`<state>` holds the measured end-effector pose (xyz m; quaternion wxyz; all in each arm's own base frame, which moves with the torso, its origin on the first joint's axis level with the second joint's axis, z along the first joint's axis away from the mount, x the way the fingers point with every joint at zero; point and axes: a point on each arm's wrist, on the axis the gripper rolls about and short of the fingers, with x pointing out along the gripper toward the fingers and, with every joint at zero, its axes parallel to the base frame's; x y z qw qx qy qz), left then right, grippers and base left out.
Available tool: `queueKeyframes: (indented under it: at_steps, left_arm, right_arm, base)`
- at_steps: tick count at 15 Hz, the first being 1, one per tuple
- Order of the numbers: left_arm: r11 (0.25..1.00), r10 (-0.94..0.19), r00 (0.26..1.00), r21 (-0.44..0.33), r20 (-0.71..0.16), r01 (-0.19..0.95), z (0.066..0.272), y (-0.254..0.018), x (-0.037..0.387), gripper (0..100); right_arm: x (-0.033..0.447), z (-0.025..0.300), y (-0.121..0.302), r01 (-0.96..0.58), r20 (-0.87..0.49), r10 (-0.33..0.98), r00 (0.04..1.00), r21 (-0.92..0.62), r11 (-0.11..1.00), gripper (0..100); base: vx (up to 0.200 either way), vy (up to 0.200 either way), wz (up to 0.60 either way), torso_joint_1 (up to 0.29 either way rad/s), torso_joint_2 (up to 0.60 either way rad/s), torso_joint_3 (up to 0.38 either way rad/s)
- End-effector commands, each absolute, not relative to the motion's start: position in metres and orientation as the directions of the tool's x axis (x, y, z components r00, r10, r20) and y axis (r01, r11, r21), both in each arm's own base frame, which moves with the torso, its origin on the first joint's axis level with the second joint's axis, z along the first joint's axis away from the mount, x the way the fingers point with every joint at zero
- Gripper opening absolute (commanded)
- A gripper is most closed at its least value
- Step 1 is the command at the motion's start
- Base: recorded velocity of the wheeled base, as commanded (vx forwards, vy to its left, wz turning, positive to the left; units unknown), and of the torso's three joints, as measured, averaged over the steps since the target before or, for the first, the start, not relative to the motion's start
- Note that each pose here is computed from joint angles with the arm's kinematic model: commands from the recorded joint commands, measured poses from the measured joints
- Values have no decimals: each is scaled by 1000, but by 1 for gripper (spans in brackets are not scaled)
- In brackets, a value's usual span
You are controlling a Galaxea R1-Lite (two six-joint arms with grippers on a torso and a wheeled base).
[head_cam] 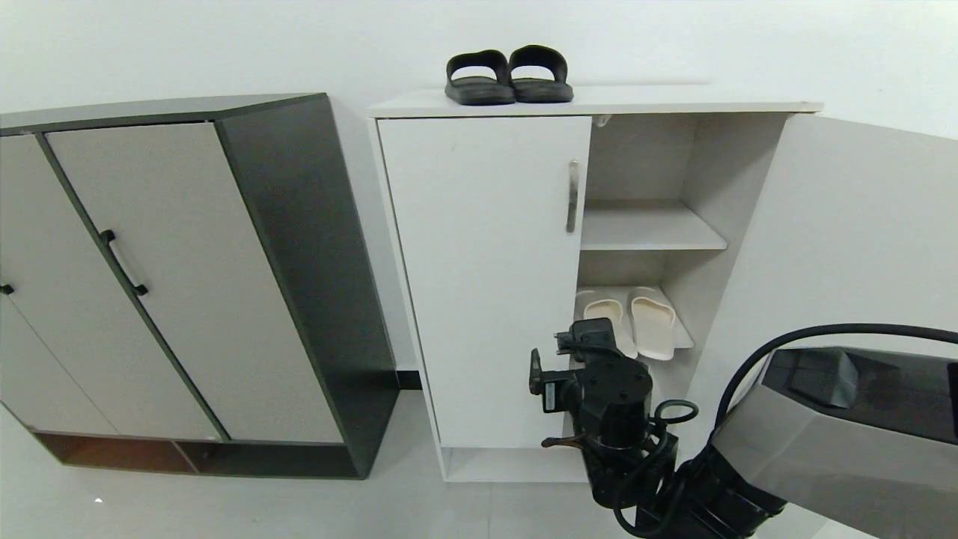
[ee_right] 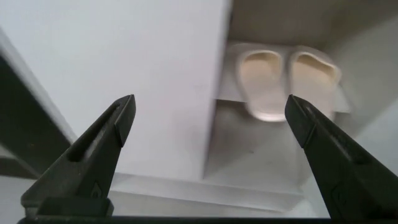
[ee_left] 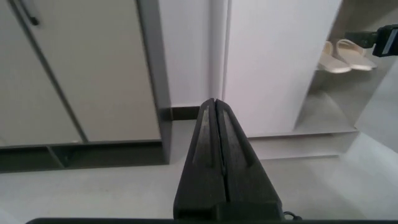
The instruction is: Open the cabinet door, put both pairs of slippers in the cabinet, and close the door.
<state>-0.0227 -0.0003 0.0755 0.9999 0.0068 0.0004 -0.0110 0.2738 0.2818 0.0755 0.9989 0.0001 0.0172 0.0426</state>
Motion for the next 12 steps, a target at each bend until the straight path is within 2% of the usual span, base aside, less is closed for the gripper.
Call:
queueKeyframes:
  at_steps: [1, 7, 12]
  left_arm:
    - [1000, -21, 1000, 14, -2, 21, 76, 0, -23, 0]
    - [1000, -21, 1000, 14, -2, 21, 76, 0, -23, 0]
    - [1000, -20, 1000, 14, -2, 20, 76, 0, -23, 0]
  right_arm:
    - [274, 74, 282, -84, -35, 84, 996, 1, 996, 100]
    - [275, 65, 277, -130, -14, 130, 991, -42, 991, 100]
    - [272, 64, 273, -157, -24, 156, 988, -53, 986, 100]
  base:
    - [0, 200, 0, 2, 2, 2]
    - [0, 200, 0, 2, 2, 2]
    - [0, 0, 0, 0, 0, 0]
